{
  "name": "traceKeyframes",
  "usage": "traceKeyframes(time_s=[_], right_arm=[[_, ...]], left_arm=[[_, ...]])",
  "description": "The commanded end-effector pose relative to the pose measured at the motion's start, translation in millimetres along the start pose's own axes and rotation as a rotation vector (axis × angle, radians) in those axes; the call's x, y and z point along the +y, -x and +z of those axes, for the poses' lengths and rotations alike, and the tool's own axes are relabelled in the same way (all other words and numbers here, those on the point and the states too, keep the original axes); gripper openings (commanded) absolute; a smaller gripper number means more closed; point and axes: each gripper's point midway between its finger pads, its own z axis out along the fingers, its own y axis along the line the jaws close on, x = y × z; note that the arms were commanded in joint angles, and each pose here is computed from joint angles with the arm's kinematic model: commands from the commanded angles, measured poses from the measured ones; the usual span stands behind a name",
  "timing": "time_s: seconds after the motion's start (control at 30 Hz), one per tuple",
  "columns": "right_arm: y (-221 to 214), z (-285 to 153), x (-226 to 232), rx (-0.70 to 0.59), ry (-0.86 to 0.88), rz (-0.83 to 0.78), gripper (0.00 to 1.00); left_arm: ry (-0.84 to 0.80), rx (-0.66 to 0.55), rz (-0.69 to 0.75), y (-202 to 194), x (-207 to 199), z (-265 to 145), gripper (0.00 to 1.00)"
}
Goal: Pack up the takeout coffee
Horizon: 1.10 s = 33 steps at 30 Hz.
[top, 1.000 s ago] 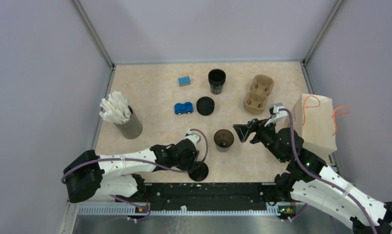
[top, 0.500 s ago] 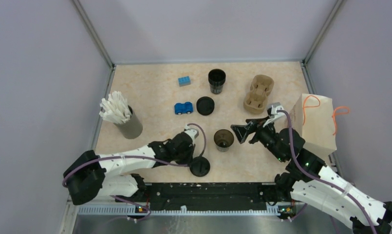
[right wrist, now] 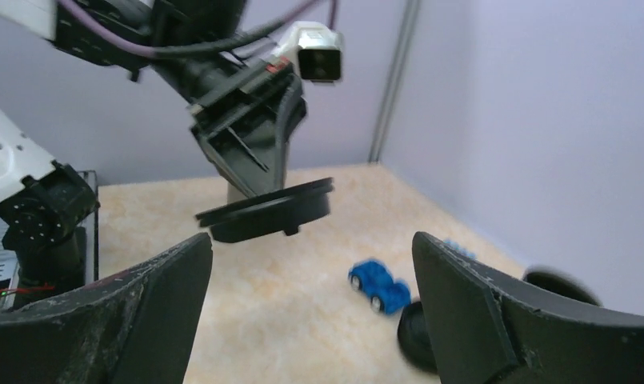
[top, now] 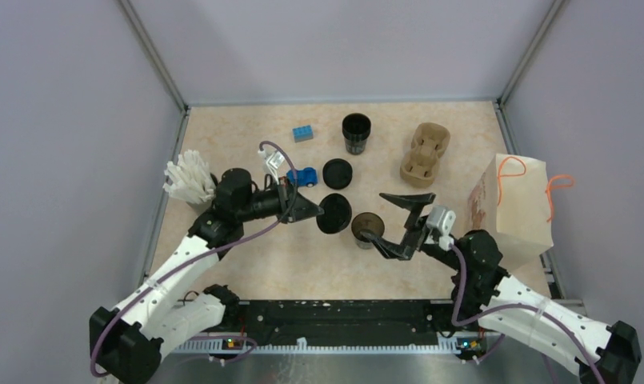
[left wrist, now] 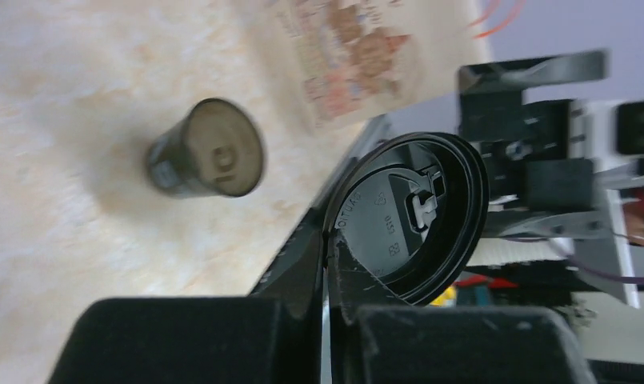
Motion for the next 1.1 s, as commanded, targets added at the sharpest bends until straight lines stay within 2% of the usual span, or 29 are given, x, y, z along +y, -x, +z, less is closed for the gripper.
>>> traceKeyframes(time_s=[0.0,0.07,0.17,0.33,0.63,0.77,1.07], right_arm=[[70,-6,43,-0.35,0.262,-0.35,0.93],[69,-7,53,-0.373,0.322,-0.424,0.93],[74,-3,55,-0.403,0.334,-0.451,0.93],[83,11,52,-0.456,0.284,-0.502,0.94],[92,52,60,-0.488,0.232,-0.55,0.94],[96,58,55,-0.514,0.182,-0.552,0.94],[91,64,62,-0.486,0.213,-0.577,0.94]], left_arm=[[-0.334,0.015,-0.058,19,-77,-22,0.0],[-0.402,0.016,-0.076,22,-92,-28,0.0],[-0.508,0.029,-0.097,25,-113,-38,0.0],[-0.595,0.066,-0.167,21,-122,-44,0.0],[-0.59,0.057,-0.204,16,-118,-45,0.0],[-0.586,0.054,-0.212,15,-118,-46,0.0],[-0.58,0.049,-0.223,15,-115,-43,0.0]])
